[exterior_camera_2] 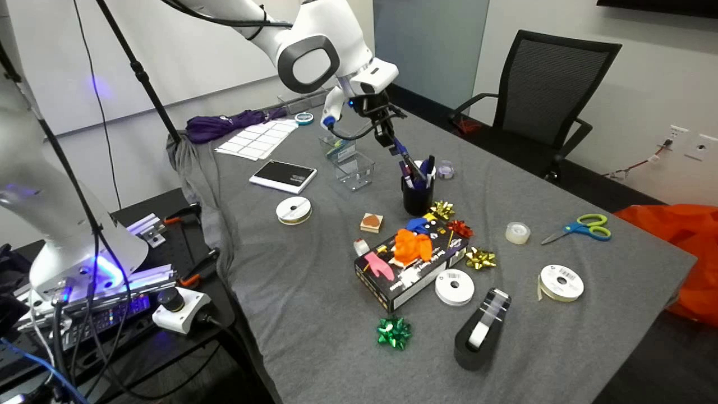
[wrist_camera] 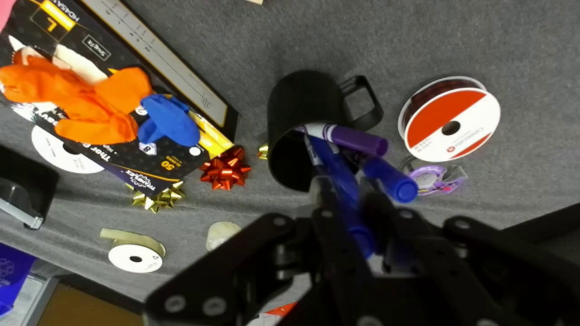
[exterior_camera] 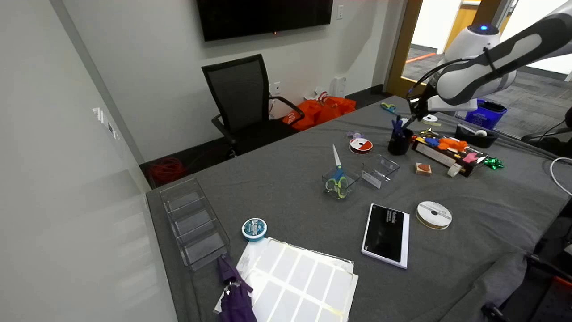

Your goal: Remove a pen from the stationary holder

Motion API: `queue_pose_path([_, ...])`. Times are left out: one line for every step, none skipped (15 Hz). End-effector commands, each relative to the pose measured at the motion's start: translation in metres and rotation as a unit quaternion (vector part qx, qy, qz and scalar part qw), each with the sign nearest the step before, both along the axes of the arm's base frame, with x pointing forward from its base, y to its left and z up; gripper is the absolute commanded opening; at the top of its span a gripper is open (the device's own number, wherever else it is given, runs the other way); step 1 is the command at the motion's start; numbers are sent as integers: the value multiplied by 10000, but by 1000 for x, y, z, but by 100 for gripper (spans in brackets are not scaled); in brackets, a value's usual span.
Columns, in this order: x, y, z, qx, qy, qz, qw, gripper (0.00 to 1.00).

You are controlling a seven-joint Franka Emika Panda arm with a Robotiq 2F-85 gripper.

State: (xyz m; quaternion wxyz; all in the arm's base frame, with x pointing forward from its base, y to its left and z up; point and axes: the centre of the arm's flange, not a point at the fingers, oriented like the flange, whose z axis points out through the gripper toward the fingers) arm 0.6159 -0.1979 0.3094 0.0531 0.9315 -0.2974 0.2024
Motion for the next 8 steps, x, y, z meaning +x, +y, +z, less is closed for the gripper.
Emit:
queue_pose_path([-43, 2, 19, 227, 119, 394, 9989, 5])
queue_pose_path([-54, 2, 23, 262, 139, 525, 9982, 5])
queue_pose_path([-64, 3, 25, 300, 154, 656, 9973, 5])
queue_pose_path([-76, 2, 27, 325, 183, 796, 9961, 5])
queue_pose_path([-86, 2, 28, 342, 198, 919, 9950, 5])
queue_pose_path([-96, 0, 28, 334, 218, 1031, 9939, 5])
queue_pose_path([-105, -1, 26, 320, 244, 1128, 9928, 5])
queue_pose_path([-112, -3, 22, 286, 278, 1196, 9920, 5])
